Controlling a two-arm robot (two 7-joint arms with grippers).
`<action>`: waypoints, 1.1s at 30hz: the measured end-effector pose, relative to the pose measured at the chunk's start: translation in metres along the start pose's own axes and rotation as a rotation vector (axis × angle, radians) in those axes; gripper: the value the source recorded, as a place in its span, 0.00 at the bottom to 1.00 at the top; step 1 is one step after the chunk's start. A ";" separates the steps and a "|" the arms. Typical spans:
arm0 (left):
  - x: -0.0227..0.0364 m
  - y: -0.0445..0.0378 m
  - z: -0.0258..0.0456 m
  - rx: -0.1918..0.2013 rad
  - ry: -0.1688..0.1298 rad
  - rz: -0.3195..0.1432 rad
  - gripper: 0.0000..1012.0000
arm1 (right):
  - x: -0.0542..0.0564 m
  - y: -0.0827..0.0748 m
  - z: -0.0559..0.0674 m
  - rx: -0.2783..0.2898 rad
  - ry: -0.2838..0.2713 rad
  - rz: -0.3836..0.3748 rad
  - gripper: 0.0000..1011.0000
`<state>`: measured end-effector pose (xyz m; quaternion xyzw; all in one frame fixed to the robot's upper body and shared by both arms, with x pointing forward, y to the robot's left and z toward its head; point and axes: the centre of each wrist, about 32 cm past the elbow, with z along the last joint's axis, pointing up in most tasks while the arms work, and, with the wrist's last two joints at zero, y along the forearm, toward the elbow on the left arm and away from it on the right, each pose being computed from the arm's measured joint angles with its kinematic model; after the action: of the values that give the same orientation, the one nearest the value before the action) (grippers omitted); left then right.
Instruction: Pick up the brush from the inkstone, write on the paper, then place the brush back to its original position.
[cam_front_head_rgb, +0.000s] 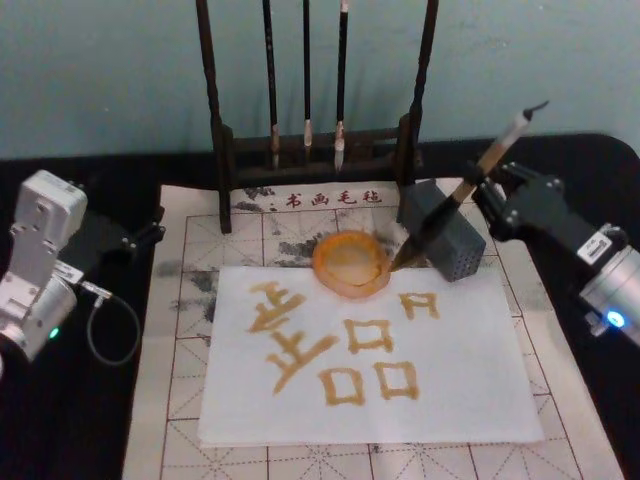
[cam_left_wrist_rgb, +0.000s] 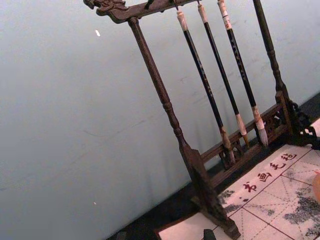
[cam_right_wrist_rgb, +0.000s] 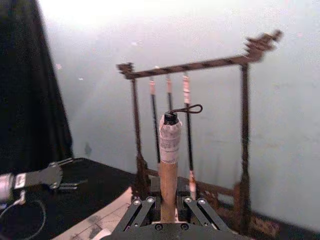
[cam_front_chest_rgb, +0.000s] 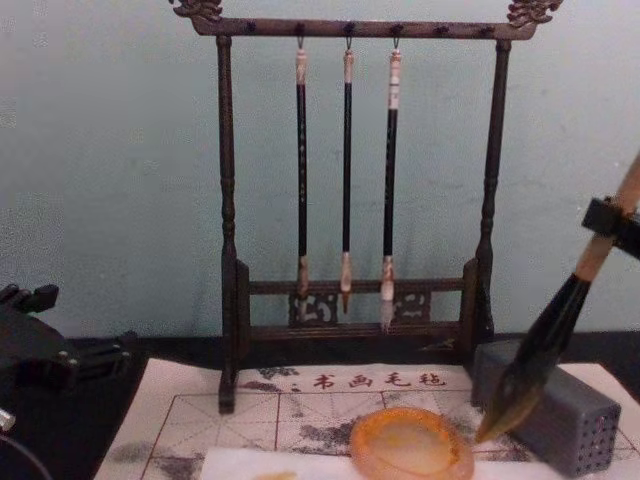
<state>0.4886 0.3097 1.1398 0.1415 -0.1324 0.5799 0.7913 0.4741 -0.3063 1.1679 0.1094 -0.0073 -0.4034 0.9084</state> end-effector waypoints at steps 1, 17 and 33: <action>0.0000 0.0000 0.0000 0.000 0.000 0.000 0.99 | 0.000 0.000 0.004 -0.018 0.031 -0.025 0.20; 0.0000 0.0000 0.0000 0.000 0.000 0.000 0.99 | -0.009 -0.016 0.020 -0.100 0.136 -0.130 0.20; 0.0000 0.0000 0.0000 0.000 0.000 0.000 0.99 | -0.016 -0.025 0.010 -0.124 0.063 -0.131 0.20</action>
<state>0.4886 0.3097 1.1398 0.1415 -0.1324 0.5799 0.7913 0.4434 -0.3126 1.1732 0.0659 0.0533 -0.4581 0.8849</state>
